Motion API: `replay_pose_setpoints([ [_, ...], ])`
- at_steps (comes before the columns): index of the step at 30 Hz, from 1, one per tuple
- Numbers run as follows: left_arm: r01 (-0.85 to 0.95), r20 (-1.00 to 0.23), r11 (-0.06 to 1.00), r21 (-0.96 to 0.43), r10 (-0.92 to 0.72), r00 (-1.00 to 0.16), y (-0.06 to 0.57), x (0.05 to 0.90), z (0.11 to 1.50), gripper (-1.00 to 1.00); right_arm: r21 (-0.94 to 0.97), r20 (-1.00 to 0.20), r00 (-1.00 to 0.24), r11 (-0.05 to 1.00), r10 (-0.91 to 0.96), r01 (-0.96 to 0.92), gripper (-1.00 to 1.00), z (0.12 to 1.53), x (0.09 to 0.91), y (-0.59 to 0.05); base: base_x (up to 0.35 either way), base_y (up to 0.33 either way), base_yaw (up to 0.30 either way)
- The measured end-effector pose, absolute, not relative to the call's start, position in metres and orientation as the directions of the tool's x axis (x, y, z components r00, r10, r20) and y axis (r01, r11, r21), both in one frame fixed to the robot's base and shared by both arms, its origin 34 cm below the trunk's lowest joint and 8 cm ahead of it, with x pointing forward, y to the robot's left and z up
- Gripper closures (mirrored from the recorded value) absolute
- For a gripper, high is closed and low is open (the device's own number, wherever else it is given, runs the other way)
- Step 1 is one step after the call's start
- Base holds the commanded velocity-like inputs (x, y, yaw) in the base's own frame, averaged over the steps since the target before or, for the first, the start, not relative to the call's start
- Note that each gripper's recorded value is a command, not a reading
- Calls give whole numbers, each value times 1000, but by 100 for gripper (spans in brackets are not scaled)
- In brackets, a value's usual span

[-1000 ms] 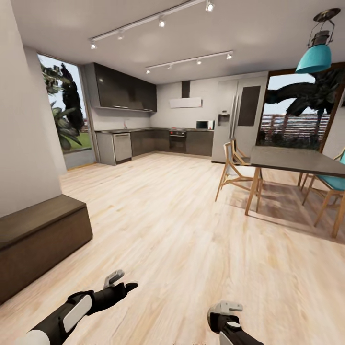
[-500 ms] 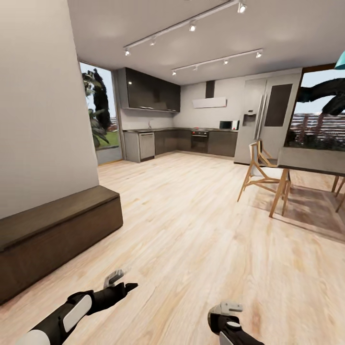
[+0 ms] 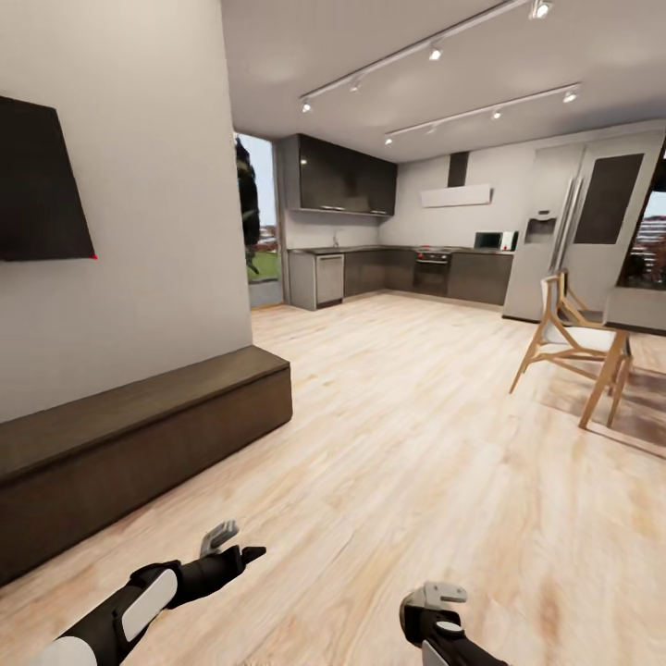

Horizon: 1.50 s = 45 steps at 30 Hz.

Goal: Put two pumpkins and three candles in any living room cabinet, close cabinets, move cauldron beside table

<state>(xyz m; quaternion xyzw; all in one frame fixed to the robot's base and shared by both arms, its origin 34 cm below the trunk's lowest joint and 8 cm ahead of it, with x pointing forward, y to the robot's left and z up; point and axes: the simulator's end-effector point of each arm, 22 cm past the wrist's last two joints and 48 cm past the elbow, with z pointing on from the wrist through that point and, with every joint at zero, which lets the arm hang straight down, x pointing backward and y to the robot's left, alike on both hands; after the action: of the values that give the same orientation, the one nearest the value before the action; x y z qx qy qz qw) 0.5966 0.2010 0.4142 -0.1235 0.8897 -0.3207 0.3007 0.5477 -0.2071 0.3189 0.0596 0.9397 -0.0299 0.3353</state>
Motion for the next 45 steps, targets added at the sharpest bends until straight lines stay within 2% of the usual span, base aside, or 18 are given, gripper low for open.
replay_pose_setpoints([
  [20,-34,-447,765,-643,-411,-795,201,595,408,-100,-18,-624,-776,991,92,132,100,313,545,-207,-15,274,272],
  [45,-45,-433,764,-644,-413,-801,201,593,400,-100,-21,-611,-786,991,92,132,100,306,541,-207,-154,240,271],
])
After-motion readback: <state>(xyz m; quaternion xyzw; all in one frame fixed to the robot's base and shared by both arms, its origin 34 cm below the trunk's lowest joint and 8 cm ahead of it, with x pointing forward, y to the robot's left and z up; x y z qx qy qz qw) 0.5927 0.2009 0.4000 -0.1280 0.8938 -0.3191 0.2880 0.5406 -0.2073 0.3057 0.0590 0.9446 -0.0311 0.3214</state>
